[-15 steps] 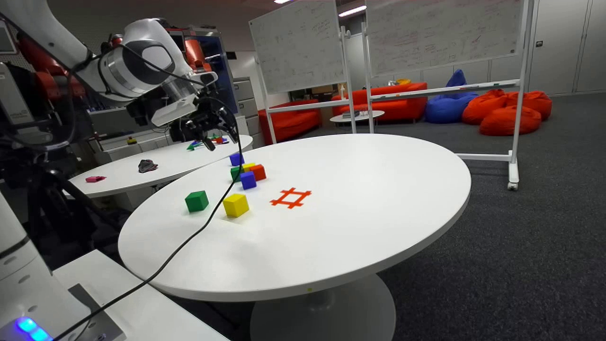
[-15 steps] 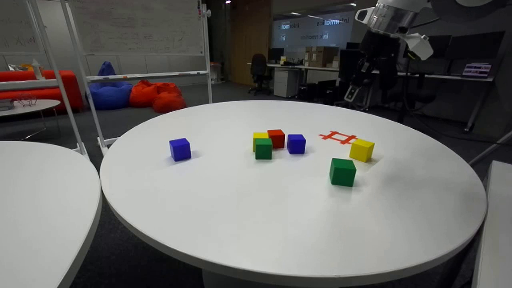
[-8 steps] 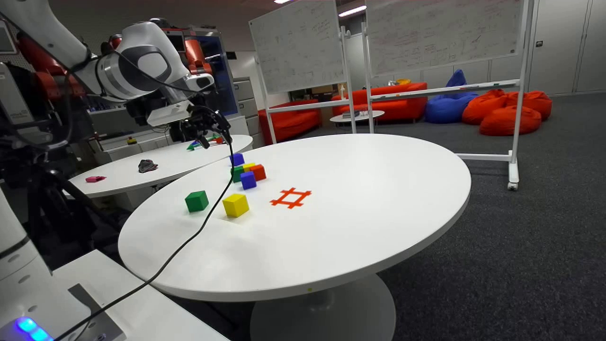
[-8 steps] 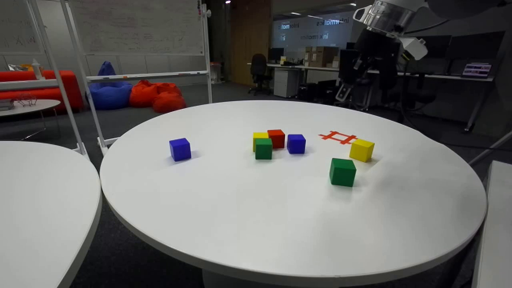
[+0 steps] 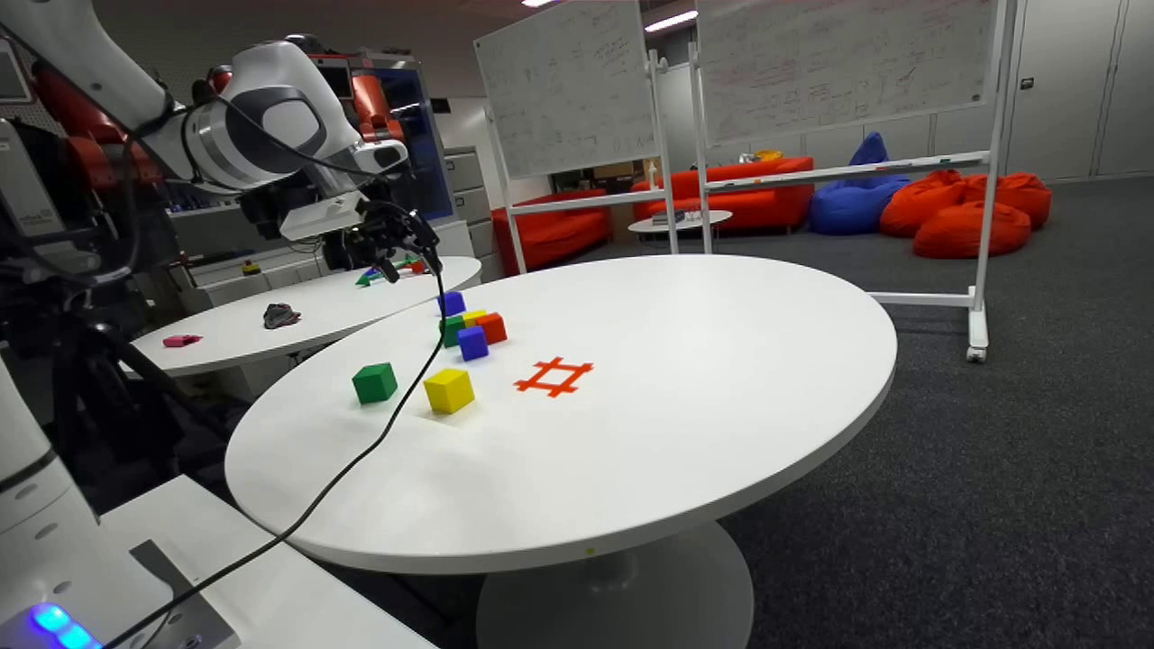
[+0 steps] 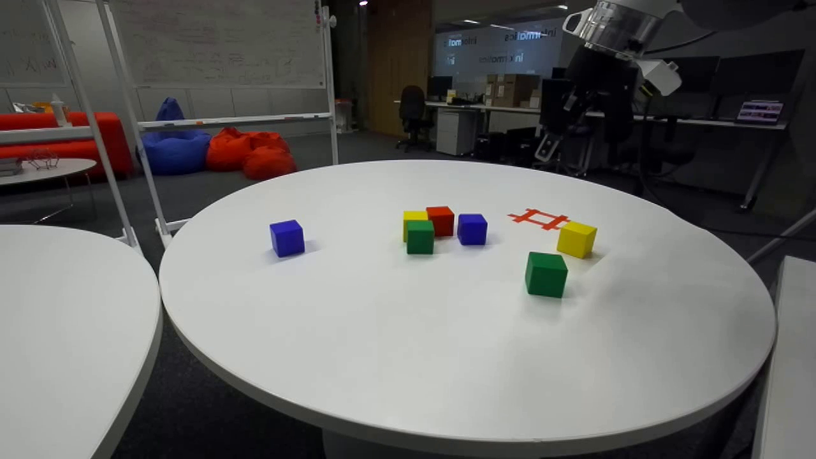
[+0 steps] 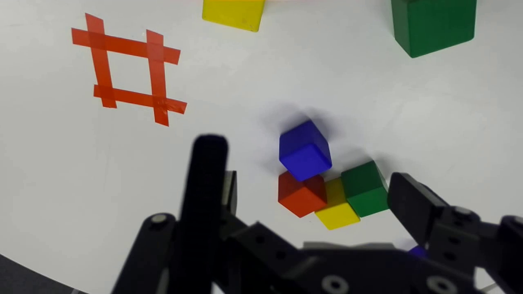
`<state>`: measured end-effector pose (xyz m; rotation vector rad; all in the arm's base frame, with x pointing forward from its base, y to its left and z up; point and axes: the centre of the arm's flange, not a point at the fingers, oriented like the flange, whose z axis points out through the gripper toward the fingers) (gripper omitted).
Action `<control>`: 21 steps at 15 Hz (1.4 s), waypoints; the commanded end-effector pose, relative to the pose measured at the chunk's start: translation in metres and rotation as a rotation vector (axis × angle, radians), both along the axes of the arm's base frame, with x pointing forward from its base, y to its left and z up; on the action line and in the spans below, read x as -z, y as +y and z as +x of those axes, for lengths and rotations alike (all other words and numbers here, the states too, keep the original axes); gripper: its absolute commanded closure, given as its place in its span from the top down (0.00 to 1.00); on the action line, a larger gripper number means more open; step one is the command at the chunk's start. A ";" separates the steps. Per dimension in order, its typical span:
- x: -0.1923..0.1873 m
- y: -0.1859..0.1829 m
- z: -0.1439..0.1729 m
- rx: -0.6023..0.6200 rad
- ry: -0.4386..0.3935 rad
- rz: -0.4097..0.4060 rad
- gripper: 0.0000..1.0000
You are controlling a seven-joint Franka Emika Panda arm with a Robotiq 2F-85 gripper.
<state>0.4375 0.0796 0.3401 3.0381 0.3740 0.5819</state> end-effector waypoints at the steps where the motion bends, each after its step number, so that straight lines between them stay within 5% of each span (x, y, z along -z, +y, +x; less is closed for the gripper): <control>1: 0.001 -0.001 0.011 0.034 0.023 -0.009 1.00; 12: 0.033 -0.012 0.120 0.396 0.445 -0.093 1.00; 18: 0.050 -0.001 0.155 0.452 0.520 -0.116 1.00; 21: 0.054 -0.002 0.144 0.437 0.502 -0.123 1.00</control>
